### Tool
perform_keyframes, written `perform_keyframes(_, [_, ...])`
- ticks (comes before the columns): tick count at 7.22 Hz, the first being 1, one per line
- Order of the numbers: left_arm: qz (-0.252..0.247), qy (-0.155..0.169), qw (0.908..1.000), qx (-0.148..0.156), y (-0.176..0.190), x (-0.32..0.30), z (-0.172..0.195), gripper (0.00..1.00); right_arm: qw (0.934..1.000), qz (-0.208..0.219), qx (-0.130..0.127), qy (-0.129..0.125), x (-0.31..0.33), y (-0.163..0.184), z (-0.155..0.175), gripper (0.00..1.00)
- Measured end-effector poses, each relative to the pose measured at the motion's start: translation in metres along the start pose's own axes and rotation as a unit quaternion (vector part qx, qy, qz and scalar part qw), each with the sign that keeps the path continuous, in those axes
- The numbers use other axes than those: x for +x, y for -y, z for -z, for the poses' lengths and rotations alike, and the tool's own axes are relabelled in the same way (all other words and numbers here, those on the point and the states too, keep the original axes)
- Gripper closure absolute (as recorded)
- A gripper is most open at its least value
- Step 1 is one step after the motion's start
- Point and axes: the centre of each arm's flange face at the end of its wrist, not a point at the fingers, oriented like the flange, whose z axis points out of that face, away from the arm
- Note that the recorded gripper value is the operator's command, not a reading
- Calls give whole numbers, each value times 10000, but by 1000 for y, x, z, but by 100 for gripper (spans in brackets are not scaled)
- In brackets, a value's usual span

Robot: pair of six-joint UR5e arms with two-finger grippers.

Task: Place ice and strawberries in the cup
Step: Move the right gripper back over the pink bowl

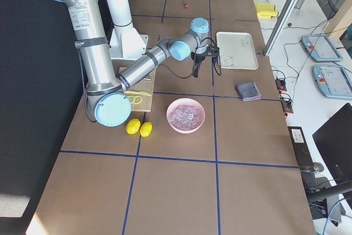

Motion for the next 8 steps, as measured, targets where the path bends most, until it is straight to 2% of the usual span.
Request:
perform_keyframes(2, [4,-10,10000,-3,0,0,0,0,9949,908,-60,-441,77,-2,-12,3])
perform_keyframes(4, [14,-17,10000,-7,-1,0,0,0,9836,1624,-185,-760,113,-4,-28,4])
perform_keyframes(5, [16,-20,10000,-9,-1,0,0,0,9801,1768,-289,-850,124,-2,-39,4])
perform_keyframes(7, [17,-30,10000,-9,-1,0,0,0,9775,1802,-474,-987,142,1,-58,8])
perform_keyframes(8, [17,-32,10000,-8,-1,0,0,0,9774,1773,-522,-1022,148,2,-63,20])
